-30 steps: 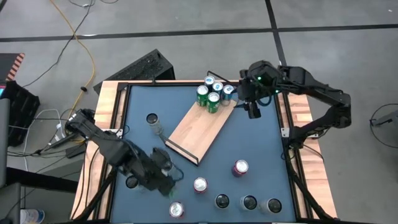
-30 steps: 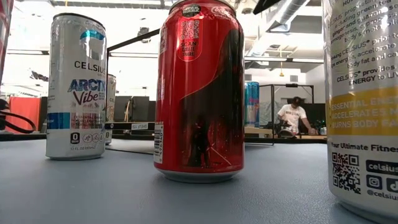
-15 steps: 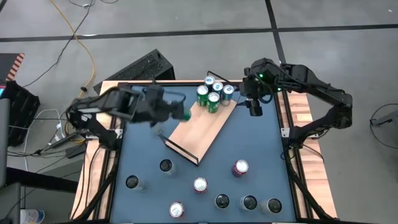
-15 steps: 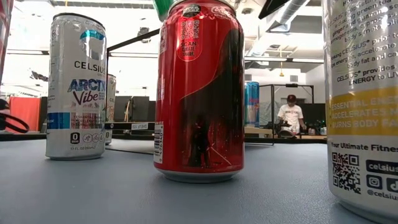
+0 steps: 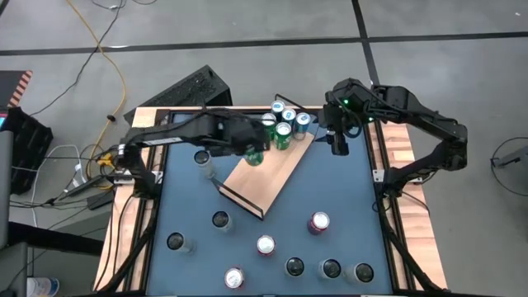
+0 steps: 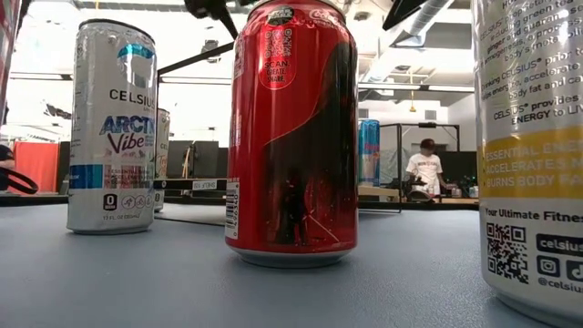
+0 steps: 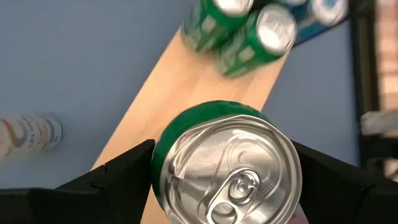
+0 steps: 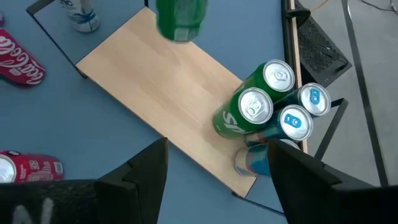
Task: Place canned beverage on shelf
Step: Put green soda can on the shelf aligned with the other green soda cans
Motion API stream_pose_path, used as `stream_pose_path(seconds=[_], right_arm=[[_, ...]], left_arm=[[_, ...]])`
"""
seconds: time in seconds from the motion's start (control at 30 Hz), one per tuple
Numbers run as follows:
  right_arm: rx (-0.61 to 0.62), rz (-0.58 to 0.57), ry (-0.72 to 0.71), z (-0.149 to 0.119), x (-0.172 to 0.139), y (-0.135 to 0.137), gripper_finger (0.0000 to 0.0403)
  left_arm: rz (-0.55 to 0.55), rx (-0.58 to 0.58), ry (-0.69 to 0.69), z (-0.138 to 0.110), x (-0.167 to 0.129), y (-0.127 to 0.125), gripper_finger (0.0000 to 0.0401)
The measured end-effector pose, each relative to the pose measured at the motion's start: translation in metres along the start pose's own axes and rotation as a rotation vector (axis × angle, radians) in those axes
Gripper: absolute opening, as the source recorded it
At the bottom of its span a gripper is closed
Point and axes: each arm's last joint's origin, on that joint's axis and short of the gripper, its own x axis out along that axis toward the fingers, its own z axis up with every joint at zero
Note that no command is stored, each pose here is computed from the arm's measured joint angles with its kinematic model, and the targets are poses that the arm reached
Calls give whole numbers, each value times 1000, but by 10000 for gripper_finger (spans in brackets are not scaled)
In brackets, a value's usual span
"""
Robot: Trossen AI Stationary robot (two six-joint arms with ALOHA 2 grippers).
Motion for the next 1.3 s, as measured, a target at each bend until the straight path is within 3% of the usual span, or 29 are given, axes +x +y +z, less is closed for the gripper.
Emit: stream_pose_path(seconds=[0.47, 1.03, 1.3], right_arm=[[2, 20, 38, -4, 0, 2, 259], [-6, 39, 77, -8, 0, 3, 259], [-6, 38, 74, -7, 0, 3, 259]], left_arm=[[139, 197, 73, -32, 81, -17, 323], [114, 279, 69, -65, 100, -27, 325], [109, 306, 74, -65, 104, -28, 325]])
